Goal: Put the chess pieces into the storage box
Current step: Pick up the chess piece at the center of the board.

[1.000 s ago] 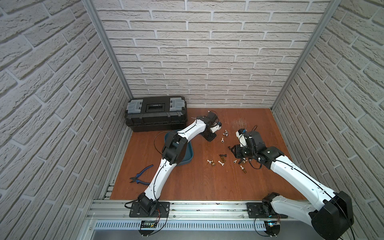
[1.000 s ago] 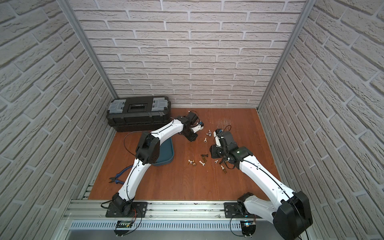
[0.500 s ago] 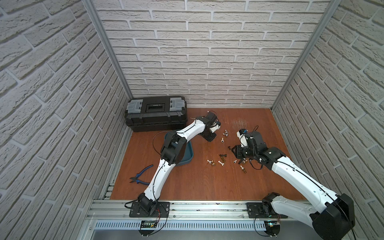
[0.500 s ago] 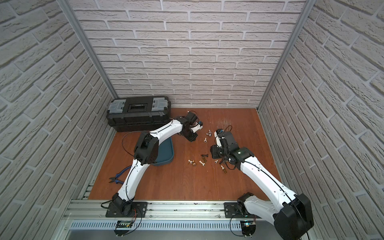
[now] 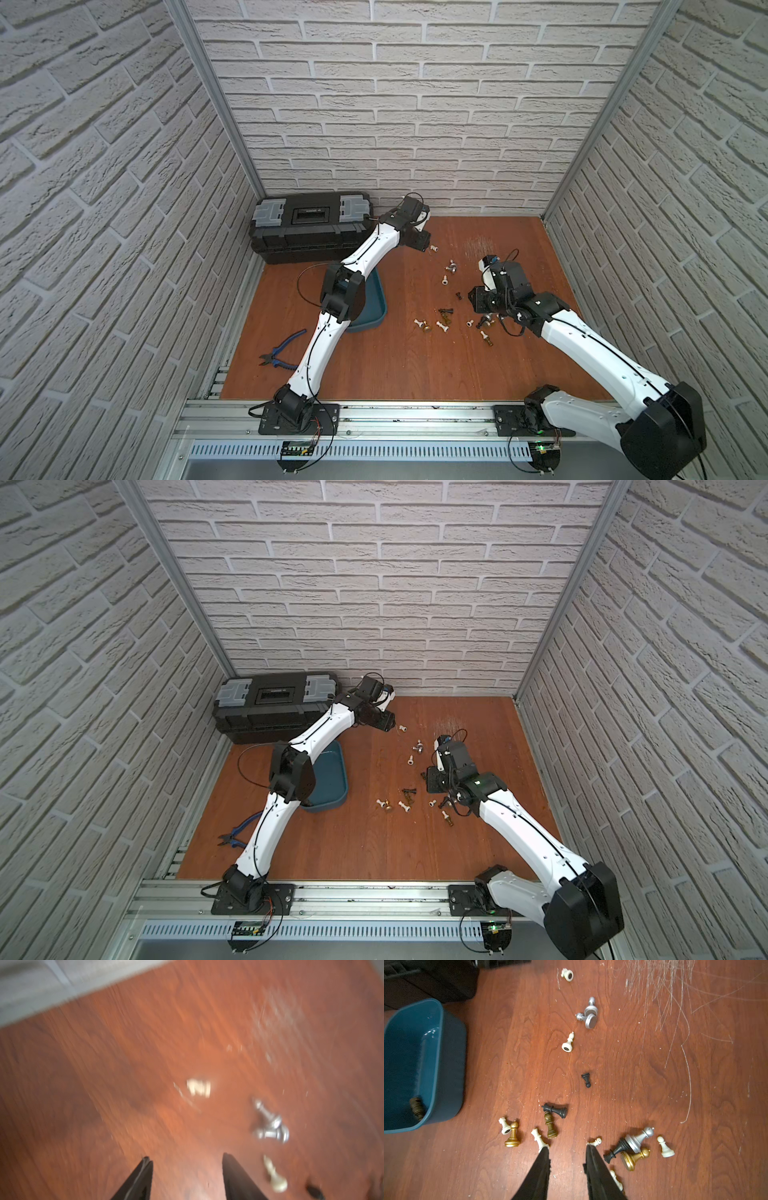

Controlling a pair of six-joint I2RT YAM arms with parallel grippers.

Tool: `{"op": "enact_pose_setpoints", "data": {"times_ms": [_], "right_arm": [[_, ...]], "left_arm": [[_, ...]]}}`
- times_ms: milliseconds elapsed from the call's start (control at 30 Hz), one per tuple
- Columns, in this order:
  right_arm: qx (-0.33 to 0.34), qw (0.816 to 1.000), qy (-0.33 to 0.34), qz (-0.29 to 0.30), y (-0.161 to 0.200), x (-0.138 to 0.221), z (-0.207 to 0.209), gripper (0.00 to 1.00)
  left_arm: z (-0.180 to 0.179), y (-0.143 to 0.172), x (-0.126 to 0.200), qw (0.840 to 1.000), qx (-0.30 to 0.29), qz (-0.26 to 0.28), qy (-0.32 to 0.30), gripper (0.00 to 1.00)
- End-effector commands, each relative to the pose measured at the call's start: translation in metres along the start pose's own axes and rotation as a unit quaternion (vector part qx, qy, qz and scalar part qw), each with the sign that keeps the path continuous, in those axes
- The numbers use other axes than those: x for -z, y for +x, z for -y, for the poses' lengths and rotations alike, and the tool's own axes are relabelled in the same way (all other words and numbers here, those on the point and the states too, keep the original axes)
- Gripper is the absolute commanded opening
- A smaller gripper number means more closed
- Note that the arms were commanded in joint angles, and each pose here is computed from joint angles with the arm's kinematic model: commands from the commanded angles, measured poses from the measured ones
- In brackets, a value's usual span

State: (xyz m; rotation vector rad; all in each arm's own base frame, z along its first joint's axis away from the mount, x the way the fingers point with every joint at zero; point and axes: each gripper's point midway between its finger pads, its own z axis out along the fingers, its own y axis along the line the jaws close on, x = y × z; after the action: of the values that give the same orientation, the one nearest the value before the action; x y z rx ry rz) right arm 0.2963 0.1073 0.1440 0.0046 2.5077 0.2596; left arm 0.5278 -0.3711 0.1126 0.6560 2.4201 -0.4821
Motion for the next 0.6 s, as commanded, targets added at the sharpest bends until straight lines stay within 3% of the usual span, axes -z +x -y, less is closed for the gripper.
{"op": "enact_pose_setpoints", "data": {"times_ms": [0,100,567], "right_arm": [[-0.003,1.0,-0.011,0.012,-0.014,0.0,-0.005,0.34],[-0.005,1.0,0.002,0.009,-0.01,-0.007,0.002,0.34],[-0.027,0.999,-0.031,-0.024,0.017,-0.008,0.001,0.33]], "left_arm": [[-0.004,0.011,-0.03,0.998,0.063,-0.006,-0.01,0.6],[-0.006,0.007,-0.043,0.994,0.101,0.015,-0.028,0.64],[0.004,-0.016,-0.069,0.976,0.146,0.12,-0.106,0.66]]}}
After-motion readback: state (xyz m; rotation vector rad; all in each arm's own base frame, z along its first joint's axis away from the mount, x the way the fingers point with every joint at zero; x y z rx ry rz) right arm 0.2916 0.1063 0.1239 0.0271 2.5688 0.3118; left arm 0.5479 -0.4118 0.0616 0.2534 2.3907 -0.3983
